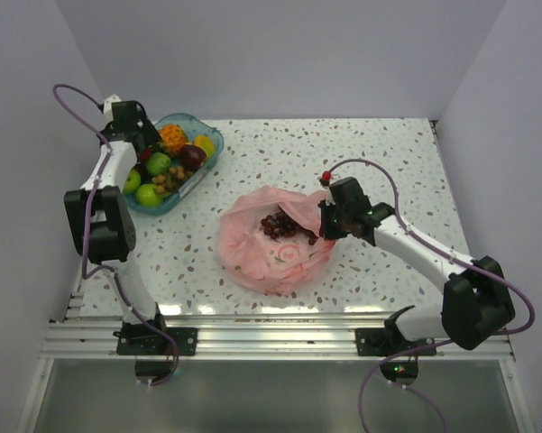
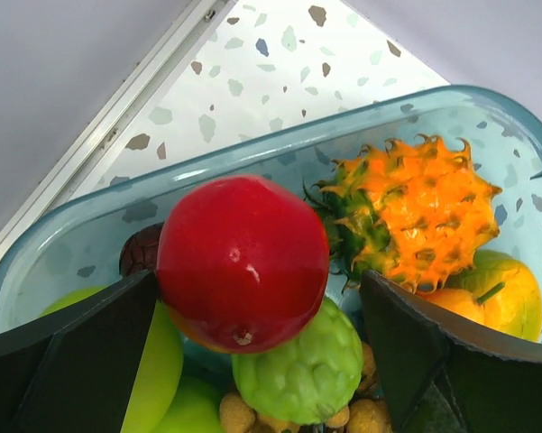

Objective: Untie the knot of the plastic bag and take out the fruit

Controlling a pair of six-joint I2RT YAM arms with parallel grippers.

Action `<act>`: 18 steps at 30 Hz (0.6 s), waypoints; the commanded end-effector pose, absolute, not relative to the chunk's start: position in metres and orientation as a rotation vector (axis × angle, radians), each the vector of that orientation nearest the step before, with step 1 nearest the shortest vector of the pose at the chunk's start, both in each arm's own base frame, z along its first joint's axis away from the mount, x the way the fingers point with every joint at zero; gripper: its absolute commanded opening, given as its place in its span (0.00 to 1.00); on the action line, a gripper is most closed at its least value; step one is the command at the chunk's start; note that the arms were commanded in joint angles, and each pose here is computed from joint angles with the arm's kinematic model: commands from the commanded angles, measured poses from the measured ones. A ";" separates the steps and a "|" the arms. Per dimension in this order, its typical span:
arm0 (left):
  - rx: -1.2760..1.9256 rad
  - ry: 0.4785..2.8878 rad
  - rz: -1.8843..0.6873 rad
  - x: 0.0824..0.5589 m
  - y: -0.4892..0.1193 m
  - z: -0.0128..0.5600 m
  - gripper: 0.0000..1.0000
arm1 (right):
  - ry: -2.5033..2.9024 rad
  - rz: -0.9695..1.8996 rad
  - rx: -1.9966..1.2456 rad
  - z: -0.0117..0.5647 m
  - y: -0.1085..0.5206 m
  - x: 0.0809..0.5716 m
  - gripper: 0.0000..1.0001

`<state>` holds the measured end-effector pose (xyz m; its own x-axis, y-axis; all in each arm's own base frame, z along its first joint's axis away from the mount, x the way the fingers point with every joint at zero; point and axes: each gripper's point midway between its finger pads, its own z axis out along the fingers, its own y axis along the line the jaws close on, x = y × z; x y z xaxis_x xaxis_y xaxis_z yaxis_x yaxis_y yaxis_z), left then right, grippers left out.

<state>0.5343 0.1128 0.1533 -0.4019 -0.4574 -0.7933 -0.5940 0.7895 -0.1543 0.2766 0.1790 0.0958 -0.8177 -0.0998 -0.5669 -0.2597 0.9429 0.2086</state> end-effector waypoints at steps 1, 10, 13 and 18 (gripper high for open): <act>-0.727 1.987 0.166 0.530 0.113 0.196 1.00 | 2.451 0.381 -0.286 0.123 0.181 0.286 0.05; -0.666 1.999 0.044 0.482 0.070 0.231 1.00 | 2.412 0.354 -0.402 0.146 0.181 0.289 0.45; -0.581 2.034 -0.018 0.459 0.031 0.237 1.00 | 2.398 0.350 -0.450 0.160 0.182 0.289 0.77; -0.399 2.078 -0.175 0.415 -0.050 0.243 1.00 | 2.356 0.302 -0.587 0.181 0.191 0.290 0.99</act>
